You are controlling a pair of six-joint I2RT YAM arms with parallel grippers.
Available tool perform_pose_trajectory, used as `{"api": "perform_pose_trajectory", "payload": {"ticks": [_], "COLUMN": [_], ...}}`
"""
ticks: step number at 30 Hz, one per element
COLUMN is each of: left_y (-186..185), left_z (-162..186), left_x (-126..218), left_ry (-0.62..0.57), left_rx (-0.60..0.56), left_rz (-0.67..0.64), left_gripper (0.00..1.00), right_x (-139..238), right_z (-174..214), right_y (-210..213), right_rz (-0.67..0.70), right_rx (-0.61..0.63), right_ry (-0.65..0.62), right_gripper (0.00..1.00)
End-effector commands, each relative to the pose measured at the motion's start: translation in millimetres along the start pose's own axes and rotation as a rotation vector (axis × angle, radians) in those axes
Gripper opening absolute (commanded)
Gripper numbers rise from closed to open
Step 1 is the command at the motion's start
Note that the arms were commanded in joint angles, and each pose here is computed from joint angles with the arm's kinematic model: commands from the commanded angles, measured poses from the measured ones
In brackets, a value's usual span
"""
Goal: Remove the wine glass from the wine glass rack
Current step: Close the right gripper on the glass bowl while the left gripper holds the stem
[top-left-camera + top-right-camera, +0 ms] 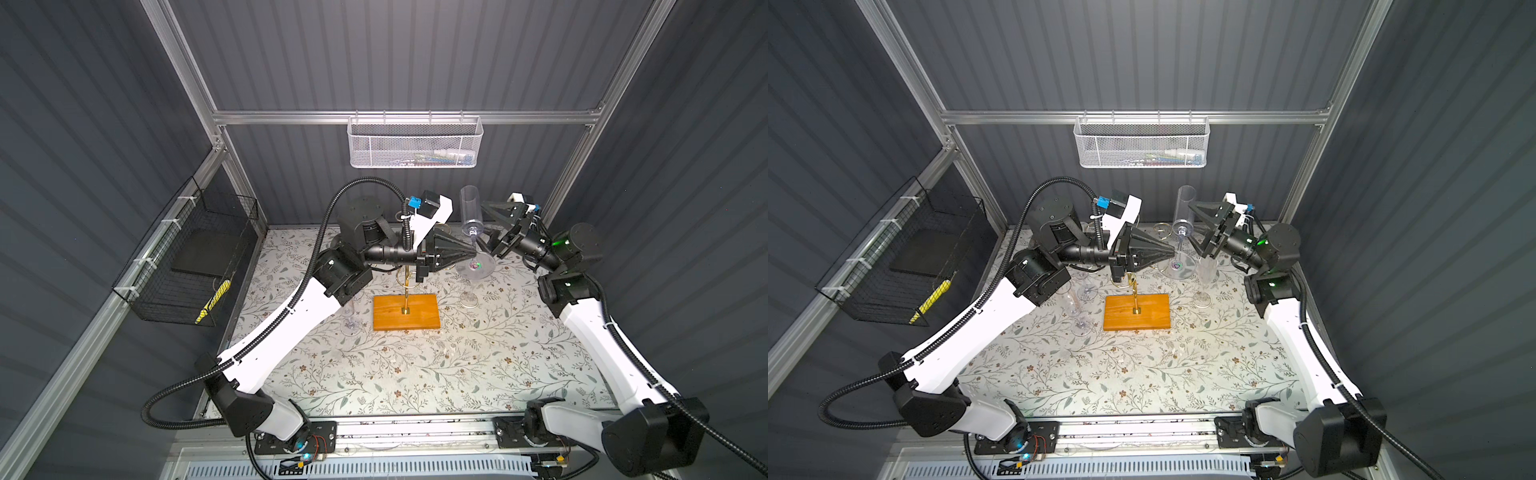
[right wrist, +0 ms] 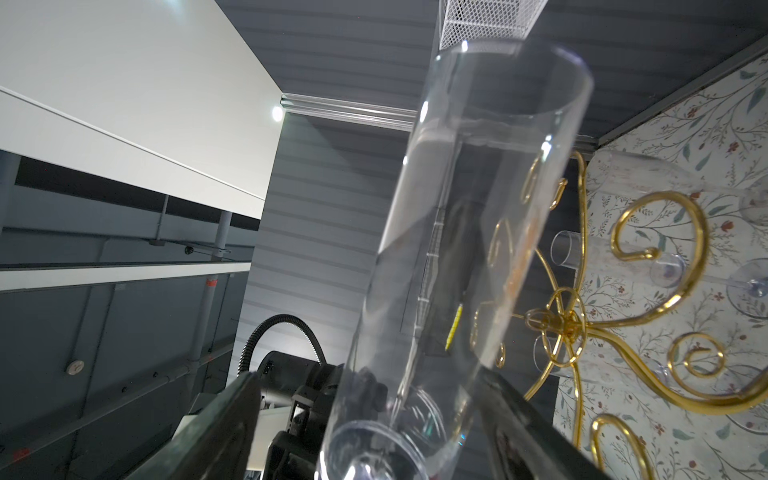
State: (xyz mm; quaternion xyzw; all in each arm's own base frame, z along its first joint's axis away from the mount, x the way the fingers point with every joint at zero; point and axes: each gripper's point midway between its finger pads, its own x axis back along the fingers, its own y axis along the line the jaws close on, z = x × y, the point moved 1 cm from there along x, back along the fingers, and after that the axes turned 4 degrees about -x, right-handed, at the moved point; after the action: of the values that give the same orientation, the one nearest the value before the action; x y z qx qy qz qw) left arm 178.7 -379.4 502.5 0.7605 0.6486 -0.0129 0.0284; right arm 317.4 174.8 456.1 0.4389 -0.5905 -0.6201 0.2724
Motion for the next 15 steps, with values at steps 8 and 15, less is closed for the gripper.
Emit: {"api": "perform_pose_trajectory", "payload": {"ticks": [8, 15], "left_y": [-26.6, -33.3], "left_z": [-7.8, 0.0], "left_x": [2.0, -0.2], "left_ry": [-0.01, 0.014], "left_rx": [-0.071, -0.071], "left_rz": [0.064, 0.085], "left_gripper": [0.0, 0.0], "right_x": [-1.7, -1.7], "right_z": [-2.4, -3.2], "right_y": [-4.2, -4.3], "right_rz": [-0.022, -0.024], "right_rx": [0.013, 0.02], "right_ry": [0.008, 0.004], "right_gripper": [0.81, 0.74]}}
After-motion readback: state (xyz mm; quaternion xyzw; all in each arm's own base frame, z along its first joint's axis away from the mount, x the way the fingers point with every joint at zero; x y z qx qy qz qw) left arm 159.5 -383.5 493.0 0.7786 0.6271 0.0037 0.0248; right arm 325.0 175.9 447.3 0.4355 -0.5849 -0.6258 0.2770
